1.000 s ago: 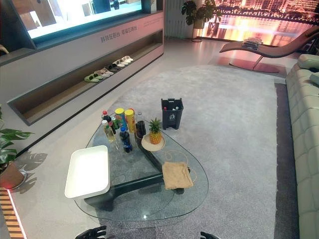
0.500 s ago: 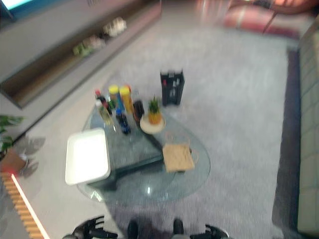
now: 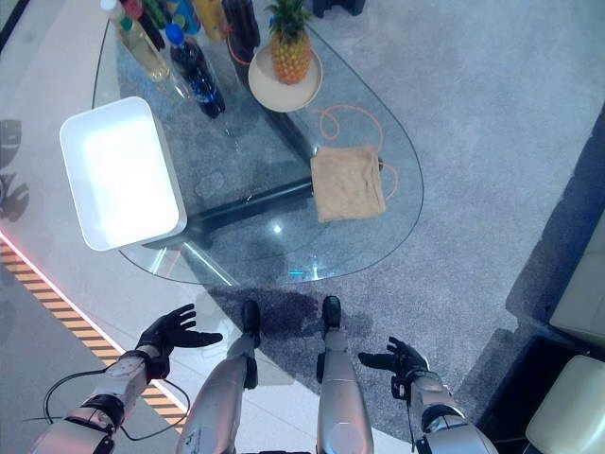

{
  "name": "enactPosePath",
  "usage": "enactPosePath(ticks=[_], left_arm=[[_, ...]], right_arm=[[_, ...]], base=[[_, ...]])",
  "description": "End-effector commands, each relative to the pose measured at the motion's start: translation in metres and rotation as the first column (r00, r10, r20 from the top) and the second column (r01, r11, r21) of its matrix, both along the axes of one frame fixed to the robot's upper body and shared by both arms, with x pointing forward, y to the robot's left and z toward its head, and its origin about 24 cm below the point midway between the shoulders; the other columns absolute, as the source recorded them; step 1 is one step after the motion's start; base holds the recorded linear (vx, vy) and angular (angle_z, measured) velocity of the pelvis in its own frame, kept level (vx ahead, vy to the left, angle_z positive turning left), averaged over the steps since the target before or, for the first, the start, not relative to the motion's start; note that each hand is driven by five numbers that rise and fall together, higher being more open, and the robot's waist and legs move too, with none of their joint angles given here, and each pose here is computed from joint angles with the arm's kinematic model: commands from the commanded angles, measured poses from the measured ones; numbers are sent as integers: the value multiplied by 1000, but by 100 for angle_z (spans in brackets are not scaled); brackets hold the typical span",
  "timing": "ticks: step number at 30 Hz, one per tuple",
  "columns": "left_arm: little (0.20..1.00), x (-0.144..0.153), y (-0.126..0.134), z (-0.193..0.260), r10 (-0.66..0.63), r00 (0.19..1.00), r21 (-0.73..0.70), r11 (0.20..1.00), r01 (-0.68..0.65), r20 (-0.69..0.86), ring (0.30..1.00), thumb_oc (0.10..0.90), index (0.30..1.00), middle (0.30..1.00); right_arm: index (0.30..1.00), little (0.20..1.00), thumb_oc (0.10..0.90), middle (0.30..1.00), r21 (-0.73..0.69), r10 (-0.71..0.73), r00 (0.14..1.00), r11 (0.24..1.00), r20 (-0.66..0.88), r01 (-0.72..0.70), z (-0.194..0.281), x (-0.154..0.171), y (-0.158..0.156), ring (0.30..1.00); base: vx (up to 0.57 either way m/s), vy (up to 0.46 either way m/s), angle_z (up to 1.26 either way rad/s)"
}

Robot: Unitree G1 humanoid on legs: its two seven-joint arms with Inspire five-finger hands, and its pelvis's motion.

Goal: Wipe the table with a cloth and put it in the basket.

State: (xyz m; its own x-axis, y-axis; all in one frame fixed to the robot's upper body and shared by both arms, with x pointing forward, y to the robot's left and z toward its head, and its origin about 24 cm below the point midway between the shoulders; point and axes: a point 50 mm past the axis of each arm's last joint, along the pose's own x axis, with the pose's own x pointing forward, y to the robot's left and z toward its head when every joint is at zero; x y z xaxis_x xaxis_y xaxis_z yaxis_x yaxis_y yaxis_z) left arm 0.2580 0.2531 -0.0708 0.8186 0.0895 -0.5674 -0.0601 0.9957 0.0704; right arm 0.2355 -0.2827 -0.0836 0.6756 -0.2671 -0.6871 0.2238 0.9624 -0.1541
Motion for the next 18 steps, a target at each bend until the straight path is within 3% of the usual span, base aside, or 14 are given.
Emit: enactPosePath(ticks=[1,9,18], left_arm=[[900,-8,19,2,52,999,39,998,-52,11,900,800,900,900],[900,-1,22,9,58,998,41,997,-59,30,900,800,900,900],[900,3,33,20,106,991,19,994,-108,83,900,800,900,900]], right_arm=[[900,900,800,900,-45,-83,996,995,43,85,8,-7,-25,900],[900,900,800,900,-58,-139,951,985,275,161,44,25,-34,900],[900,900,800,900,-137,-94,768,963,633,231,126,67,-48,900]], base=[[-44,-26,11],[-41,-34,5],[-46,-53,4]])
